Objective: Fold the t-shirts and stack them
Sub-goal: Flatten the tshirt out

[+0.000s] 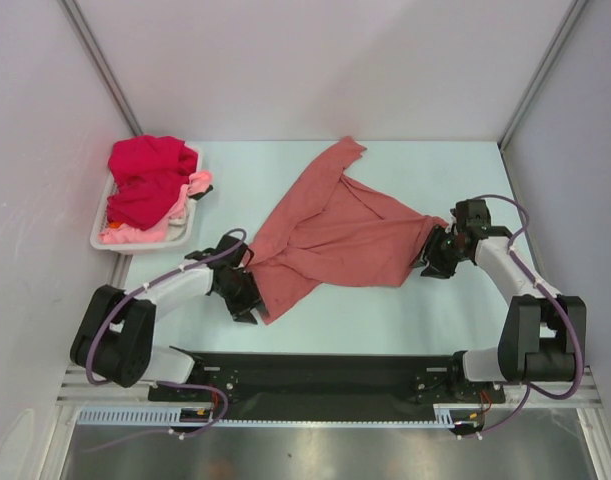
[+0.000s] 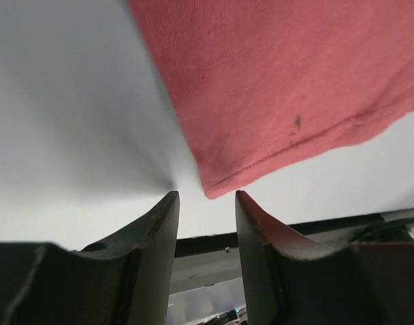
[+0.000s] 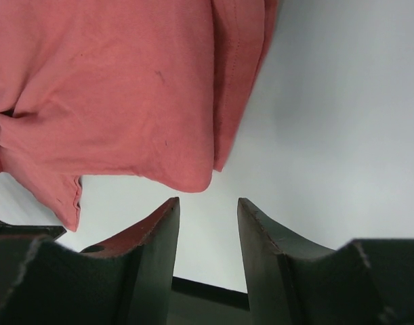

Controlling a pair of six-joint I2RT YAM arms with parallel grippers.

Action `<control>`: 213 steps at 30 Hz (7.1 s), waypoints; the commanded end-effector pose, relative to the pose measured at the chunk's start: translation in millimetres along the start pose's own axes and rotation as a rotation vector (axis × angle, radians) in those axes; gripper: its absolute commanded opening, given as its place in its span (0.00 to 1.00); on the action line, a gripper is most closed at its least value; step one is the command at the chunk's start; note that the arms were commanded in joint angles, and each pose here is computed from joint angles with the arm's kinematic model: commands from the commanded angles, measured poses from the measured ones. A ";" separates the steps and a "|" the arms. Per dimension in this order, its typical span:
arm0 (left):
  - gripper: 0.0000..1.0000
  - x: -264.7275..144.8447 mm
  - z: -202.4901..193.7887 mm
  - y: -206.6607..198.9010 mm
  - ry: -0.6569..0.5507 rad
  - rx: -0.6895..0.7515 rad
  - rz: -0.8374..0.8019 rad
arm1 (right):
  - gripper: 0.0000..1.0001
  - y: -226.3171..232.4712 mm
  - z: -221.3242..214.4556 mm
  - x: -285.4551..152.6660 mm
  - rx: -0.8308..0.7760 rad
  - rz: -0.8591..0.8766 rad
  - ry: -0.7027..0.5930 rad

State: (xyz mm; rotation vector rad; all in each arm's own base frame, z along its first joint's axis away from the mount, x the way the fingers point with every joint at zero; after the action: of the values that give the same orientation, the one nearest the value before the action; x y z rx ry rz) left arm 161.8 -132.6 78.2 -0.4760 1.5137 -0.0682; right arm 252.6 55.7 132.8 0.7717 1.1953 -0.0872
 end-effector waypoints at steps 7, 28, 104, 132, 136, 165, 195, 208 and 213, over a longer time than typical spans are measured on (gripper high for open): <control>0.42 13.5 5.5 -27.5 -0.025 -0.018 0.126 | 0.46 1.5 -9.3 -15.6 -0.072 -0.007 -0.028; 0.00 15.0 9.8 -34.0 -0.048 0.082 0.166 | 0.51 -4.7 -21.7 -4.5 -0.065 -0.038 0.007; 0.00 -88.0 107.9 -137.6 -0.376 0.636 0.087 | 0.13 -63.0 -26.3 -3.5 0.176 -0.359 0.017; 0.00 -96.2 85.0 -123.8 -0.381 0.756 -0.002 | 0.56 -60.4 -35.4 7.1 0.452 -0.248 -0.134; 0.00 -95.1 83.5 -123.7 -0.377 0.761 -0.009 | 0.54 -64.0 -33.2 12.2 0.470 -0.275 -0.146; 0.00 -153.5 99.2 -135.1 -0.615 0.758 0.032 | 0.00 -38.7 14.9 -7.5 0.309 -0.311 -0.265; 0.00 -597.4 -83.0 -85.6 -1.988 0.646 -0.700 | 0.00 101.6 -58.5 -450.9 -0.190 0.595 -1.245; 0.00 -494.0 63.1 -184.4 -1.751 0.675 -0.357 | 0.00 111.2 18.5 -368.3 -0.050 0.431 -1.150; 0.00 -409.1 186.5 -230.3 -1.572 0.693 -0.247 | 0.00 116.7 86.7 -294.2 0.004 0.287 -1.110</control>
State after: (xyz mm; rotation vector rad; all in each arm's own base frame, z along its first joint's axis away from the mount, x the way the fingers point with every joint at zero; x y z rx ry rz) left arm 306.2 -151.5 572.3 -0.0758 -0.2375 -0.3475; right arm 212.9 8.6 461.6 0.7234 0.0916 -0.1619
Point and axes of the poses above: each gripper's point midway between its finger pads, its own x axis out along the fingers, its own y axis along the line the jaws close on, z = x × y, the point moved 6 cm from there along -x, back along the fingers, and after that the axes turned 9 degrees about x, right-handed, at the moved point
